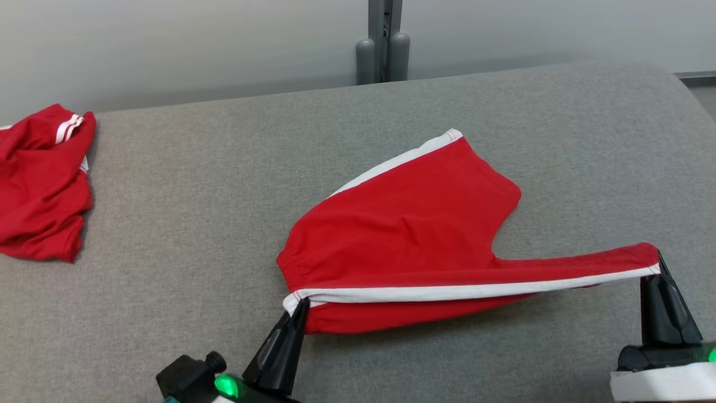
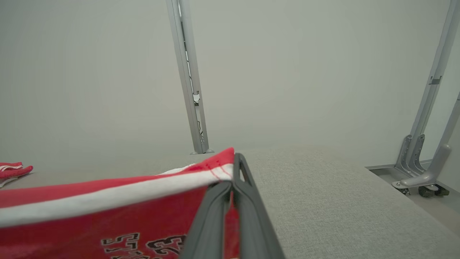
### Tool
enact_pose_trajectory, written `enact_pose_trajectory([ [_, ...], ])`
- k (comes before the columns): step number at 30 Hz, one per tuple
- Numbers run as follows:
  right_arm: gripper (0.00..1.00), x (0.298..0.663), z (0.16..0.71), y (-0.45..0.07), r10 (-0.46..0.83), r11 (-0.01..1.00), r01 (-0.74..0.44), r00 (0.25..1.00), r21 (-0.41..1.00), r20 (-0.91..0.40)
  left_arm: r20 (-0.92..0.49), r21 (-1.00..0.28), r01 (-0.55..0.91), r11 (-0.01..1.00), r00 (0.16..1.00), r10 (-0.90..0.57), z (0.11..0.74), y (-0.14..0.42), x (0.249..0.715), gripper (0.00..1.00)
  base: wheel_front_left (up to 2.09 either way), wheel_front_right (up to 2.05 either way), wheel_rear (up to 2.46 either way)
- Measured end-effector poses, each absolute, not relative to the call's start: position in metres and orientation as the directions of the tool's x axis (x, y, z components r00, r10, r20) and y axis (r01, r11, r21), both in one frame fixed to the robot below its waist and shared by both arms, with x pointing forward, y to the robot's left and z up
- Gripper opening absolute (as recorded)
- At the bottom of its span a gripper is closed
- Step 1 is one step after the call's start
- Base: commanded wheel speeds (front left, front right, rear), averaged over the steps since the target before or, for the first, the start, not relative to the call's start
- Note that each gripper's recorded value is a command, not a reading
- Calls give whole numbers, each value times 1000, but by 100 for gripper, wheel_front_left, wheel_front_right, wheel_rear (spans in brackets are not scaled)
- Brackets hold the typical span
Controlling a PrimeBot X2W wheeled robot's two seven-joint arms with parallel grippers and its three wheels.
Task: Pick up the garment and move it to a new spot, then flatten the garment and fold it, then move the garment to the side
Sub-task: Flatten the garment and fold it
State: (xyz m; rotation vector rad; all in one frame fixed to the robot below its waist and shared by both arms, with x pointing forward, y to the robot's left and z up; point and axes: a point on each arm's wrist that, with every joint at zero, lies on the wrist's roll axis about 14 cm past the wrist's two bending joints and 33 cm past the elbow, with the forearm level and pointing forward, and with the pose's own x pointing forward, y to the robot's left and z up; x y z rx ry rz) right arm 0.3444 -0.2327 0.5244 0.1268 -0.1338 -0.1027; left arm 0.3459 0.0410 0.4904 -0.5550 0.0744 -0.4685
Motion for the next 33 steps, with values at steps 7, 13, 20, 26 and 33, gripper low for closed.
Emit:
enact_pose_trajectory([
  [7,0,388,510,-224,-51,995,44,995,86,85,-7,-569,323,756,918,-398,469,47,368,0,0,0,0],
  [13,0,438,497,-211,43,999,-43,999,-6,32,-54,-574,268,774,930,-363,453,52,400,0,0,0,0],
  [20,0,492,476,-190,145,987,-149,987,-61,-63,-168,-559,192,807,926,-337,426,60,432,0,0,0,0],
  [26,0,527,450,-172,213,972,-227,964,-68,-161,-234,-535,152,831,919,-318,412,65,452,0,0,0,0],
  [33,0,558,427,-154,265,953,-293,929,-74,-259,-262,-525,136,840,913,-312,404,64,465,0,0,0,0],
])
